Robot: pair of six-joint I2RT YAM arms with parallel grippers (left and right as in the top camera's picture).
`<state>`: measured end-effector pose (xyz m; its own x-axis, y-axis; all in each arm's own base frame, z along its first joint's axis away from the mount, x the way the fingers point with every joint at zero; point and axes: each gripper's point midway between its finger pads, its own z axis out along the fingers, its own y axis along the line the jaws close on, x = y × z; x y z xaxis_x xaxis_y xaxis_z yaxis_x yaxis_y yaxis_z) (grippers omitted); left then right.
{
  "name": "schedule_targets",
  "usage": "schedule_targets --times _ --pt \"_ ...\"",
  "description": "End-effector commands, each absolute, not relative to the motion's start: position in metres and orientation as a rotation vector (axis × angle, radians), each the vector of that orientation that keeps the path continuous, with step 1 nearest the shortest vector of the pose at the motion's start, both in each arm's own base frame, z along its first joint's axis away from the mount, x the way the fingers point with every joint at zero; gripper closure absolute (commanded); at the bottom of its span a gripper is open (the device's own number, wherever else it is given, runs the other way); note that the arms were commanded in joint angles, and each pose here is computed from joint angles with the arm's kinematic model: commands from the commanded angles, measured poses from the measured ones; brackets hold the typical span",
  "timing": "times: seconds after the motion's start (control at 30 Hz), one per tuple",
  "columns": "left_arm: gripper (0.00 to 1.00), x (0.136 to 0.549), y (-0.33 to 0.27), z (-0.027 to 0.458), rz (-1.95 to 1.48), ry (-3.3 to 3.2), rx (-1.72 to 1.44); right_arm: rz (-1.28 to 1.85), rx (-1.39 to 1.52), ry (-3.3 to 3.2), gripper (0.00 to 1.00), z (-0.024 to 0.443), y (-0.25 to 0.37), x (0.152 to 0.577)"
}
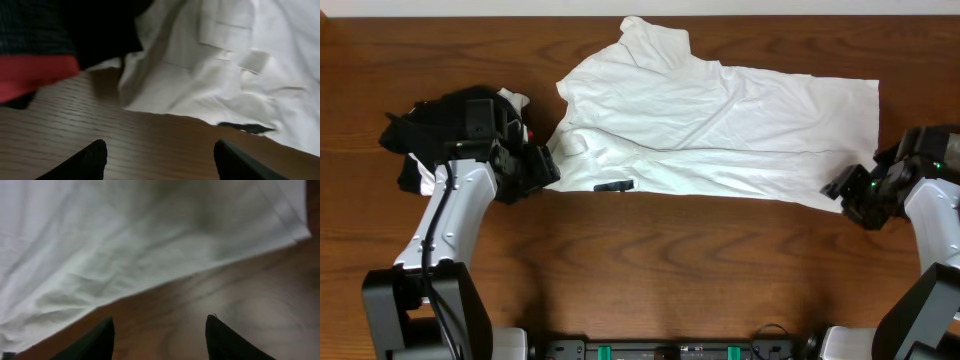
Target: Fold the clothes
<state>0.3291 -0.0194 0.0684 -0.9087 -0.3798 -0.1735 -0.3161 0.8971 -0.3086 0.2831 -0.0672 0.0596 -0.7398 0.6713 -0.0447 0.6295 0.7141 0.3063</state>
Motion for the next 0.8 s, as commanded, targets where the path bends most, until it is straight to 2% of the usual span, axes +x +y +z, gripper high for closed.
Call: schedule_targets --times 0.0,0.07,0.23,0.33,0.63,0.7,0.77 --pt "0.3 0.326 -0.005 0.05 -0.28 2.857 -0.51 0.312 1.049 2.788 0.43 0.058 -0.078 0.279" --pt "0.32 0.333 -0.003 0.043 -0.264 2.839 -0.507 0.313 1.052 2.794 0.43 0.058 -0.077 0.277" --pt "0.51 0.342 -0.014 0.018 -0.321 2.869 -0.485 0.315 1.055 2.799 0.42 0.058 -0.077 0.276" --pt "0.57 0.344 -0.02 0.005 -0.327 2.89 -0.468 0.314 1.055 2.799 0.42 0.058 -0.077 0.276" --pt "0.71 0.351 -0.02 0.003 -0.283 2.871 -0.445 0.307 1.057 2.802 0.43 0.058 -0.077 0.275" --pt "0.85 0.35 -0.019 0.002 -0.276 2.874 -0.446 0.278 1.069 2.814 0.43 0.057 -0.08 0.271" --pt "0.9 0.349 -0.02 0.002 -0.276 2.878 -0.447 0.234 1.091 2.828 0.43 0.055 -0.084 0.265"
